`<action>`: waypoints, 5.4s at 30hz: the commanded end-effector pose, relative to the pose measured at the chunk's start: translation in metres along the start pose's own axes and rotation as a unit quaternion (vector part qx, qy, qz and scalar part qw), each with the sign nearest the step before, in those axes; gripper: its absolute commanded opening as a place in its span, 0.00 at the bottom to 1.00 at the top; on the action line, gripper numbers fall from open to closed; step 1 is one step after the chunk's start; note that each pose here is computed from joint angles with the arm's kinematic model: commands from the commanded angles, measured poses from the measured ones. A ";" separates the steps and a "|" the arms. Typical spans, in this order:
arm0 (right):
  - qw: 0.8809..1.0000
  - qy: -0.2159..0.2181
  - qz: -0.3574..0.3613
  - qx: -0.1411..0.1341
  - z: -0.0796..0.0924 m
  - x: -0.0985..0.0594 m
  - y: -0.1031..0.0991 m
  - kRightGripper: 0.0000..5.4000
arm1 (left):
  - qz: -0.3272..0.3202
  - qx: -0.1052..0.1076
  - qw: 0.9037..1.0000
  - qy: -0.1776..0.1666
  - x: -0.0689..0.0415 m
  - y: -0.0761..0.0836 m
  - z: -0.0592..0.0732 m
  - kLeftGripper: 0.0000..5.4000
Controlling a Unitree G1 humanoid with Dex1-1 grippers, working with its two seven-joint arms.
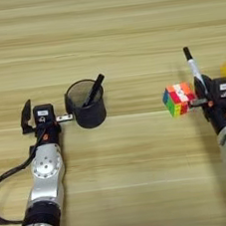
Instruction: Move the objects on the table
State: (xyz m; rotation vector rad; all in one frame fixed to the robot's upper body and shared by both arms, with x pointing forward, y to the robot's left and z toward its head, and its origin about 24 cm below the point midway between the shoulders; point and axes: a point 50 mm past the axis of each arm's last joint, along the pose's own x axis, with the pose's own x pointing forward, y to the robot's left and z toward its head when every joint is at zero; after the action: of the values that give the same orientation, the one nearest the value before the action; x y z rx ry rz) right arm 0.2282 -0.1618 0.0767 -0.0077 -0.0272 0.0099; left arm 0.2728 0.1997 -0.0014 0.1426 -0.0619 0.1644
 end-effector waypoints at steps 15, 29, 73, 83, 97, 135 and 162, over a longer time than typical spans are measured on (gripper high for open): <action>0.995 0.101 -0.001 -0.008 -0.051 -0.003 -0.011 0.12 | -0.001 0.004 1.000 0.006 0.000 0.000 0.000 1.00; 0.998 0.064 0.001 -0.013 -0.044 0.001 -0.007 0.34 | -0.002 0.005 1.000 0.006 0.001 0.000 -0.001 1.00; 0.945 -0.041 0.262 0.193 0.023 0.041 0.118 0.99 | -0.003 0.005 1.000 0.004 0.001 -0.002 0.000 1.00; 0.921 -0.014 0.308 0.236 0.027 0.052 0.145 0.99 | -0.003 0.005 1.000 0.004 0.000 -0.003 0.001 1.00; 0.909 0.005 0.356 0.219 0.022 0.051 0.182 0.99 | -0.003 0.003 1.000 0.005 0.000 -0.005 0.001 1.00; 0.889 0.043 0.383 0.246 0.011 0.052 0.200 0.94 | -0.001 0.002 1.000 0.004 0.000 -0.007 0.001 1.00; 0.891 0.041 0.380 0.246 0.013 0.053 0.197 0.39 | 0.000 0.003 1.000 0.003 0.000 -0.007 0.002 1.00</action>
State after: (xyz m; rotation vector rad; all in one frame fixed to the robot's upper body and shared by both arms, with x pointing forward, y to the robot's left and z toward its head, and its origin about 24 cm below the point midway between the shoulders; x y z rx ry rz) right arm 0.2938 0.0129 0.0886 0.3551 0.0399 0.7847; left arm 0.2744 0.1944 0.0005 0.1389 -0.0621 0.1697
